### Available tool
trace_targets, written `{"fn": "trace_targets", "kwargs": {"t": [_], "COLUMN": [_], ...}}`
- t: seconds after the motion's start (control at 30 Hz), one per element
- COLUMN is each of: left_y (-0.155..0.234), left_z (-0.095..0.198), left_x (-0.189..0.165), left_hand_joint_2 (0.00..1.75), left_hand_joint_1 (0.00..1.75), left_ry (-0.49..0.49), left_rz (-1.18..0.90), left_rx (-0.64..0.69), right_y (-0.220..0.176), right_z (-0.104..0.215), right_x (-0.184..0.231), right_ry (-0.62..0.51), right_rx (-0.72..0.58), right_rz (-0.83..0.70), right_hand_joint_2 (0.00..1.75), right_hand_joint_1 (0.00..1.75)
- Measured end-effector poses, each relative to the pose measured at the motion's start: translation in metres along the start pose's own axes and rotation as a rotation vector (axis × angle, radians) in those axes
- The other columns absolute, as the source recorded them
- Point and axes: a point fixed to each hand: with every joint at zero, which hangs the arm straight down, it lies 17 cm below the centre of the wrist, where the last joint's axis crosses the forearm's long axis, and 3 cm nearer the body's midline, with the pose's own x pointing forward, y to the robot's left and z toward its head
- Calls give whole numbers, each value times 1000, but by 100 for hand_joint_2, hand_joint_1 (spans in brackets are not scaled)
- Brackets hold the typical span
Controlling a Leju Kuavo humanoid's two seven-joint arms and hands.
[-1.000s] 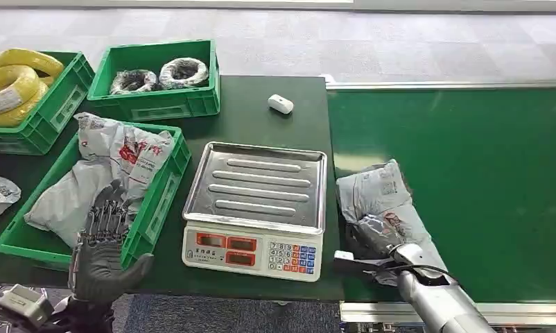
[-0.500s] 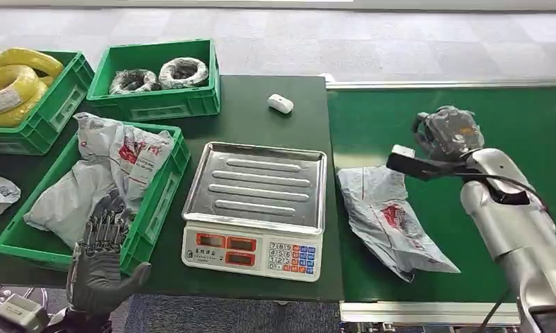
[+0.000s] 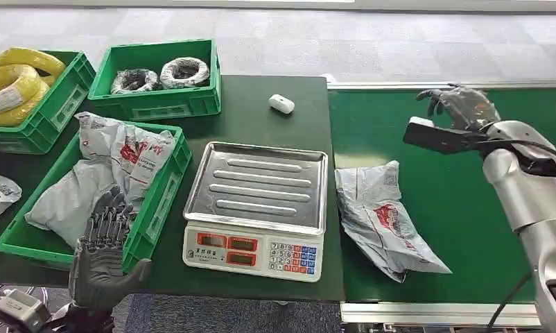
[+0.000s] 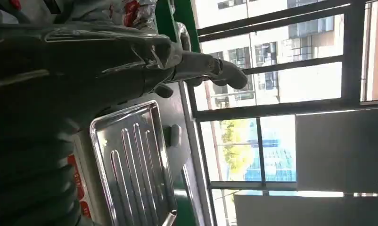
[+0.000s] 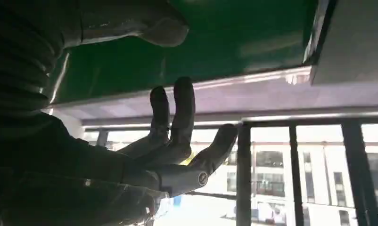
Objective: Moved the parcel from conveyor to table for the left to box.
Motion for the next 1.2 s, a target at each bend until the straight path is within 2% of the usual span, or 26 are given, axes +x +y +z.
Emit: {"fn": "trace_targets", "kwargs": {"t": [0.1, 0.17, 0.4, 0.57, 0.83, 0.87, 1.0, 1.2], "left_y": [2, 4, 7, 8, 7, 7, 7, 12], "left_z": [0, 1, 2, 0, -3, -3, -3, -2], "left_x": [-1, -2, -3, -3, -3, -3, -3, -3], "left_hand_joint_2": [175, 175, 175, 175, 175, 175, 175, 175], "left_hand_joint_1": [0, 0, 0, 0, 0, 0, 0, 0], "left_ry": [3, 3, 8, 4, -2, -2, -2, 0], "left_rz": [-4, -7, -22, -30, -39, -39, -44, -63], "left_rx": [-1, -1, 10, 13, 11, 11, 15, 38], "right_y": [106, 158, 261, 279, 284, 284, 287, 272], "right_z": [21, 36, 77, 84, 82, 82, 83, 69], "right_x": [19, 29, 74, 92, 115, 116, 122, 117], "right_ry": [-47, -52, -93, -116, -165, -169, -188, -166], "right_rx": [130, 211, 439, 529, 602, 605, 601, 497], "right_rz": [-68, -99, -206, -281, -304, -302, -297, -272], "right_hand_joint_2": [175, 175, 175, 175, 175, 175, 175, 175], "right_hand_joint_1": [0, 0, 0, 0, 0, 175, 175, 175]}}
